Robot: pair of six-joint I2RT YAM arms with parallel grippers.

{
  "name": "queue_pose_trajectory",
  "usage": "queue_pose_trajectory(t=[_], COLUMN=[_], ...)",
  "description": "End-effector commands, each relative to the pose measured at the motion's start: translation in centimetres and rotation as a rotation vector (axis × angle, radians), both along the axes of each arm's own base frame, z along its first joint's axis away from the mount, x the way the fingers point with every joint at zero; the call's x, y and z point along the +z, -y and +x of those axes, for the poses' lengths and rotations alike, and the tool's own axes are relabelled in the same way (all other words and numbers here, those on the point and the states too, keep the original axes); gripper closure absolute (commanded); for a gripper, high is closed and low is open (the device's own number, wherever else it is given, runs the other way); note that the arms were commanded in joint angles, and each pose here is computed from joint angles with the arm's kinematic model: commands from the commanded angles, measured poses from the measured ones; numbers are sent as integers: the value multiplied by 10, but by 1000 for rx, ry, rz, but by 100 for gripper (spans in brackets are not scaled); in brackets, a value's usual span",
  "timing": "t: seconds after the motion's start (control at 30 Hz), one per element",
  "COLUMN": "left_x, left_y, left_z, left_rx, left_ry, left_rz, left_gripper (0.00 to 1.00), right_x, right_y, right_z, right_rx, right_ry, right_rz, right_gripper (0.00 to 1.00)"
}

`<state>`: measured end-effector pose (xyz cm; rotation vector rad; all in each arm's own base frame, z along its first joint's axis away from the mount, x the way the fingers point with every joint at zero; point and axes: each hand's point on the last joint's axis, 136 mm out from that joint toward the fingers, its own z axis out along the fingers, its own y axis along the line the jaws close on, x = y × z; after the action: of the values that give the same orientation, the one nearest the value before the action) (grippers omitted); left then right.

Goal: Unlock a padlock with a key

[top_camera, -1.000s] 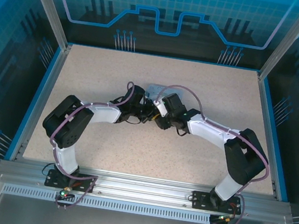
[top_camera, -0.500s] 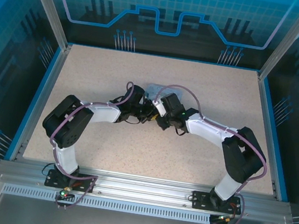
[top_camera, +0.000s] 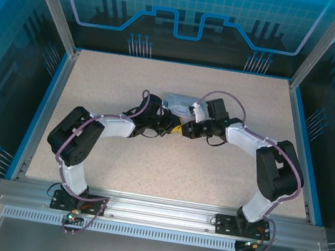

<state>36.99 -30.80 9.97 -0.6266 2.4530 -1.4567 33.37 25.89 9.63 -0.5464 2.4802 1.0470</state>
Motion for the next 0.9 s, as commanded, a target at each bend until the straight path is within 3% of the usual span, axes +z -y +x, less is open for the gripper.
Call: queue_pose_trajectory(t=[0.0,0.13,0.23,0.27,0.47,0.57,0.6,0.73,0.8,0.87], left_x=[10,11,10,10,0,-7,-9,-12,-9,-4], left_y=[5,5,5,5,0,-4,-5,-6,-9,-10], left_z=[0,0,0,0,-2,-5,-7,-13,-15,-18], left_rx=[-22,-20,-20,-22,-37,-53,-62,-84,-89,-102], left_ry=[28,30,30,32,41,53,54,59,70,86], left_rz=[-23,-23,-21,-19,19,61,72,90,97,109], left_gripper=[100,100,100,100,100,100,92,43,27,18], right_x=[40,39,37,36,37,36,34,26,21,19], right_y=[-23,-19,-12,-8,21,28,29,28,28,28], right_z=[-8,-8,-7,-6,5,10,12,18,19,20], right_rx=[79,70,48,32,-74,-117,-127,-157,-169,-177], right_ry=[-60,-57,-41,-35,-29,-32,-37,-61,-72,-74], right_rz=[257,237,191,176,196,211,206,205,204,204], right_gripper=[100,100,65,58,42,40,40,40,40,40])
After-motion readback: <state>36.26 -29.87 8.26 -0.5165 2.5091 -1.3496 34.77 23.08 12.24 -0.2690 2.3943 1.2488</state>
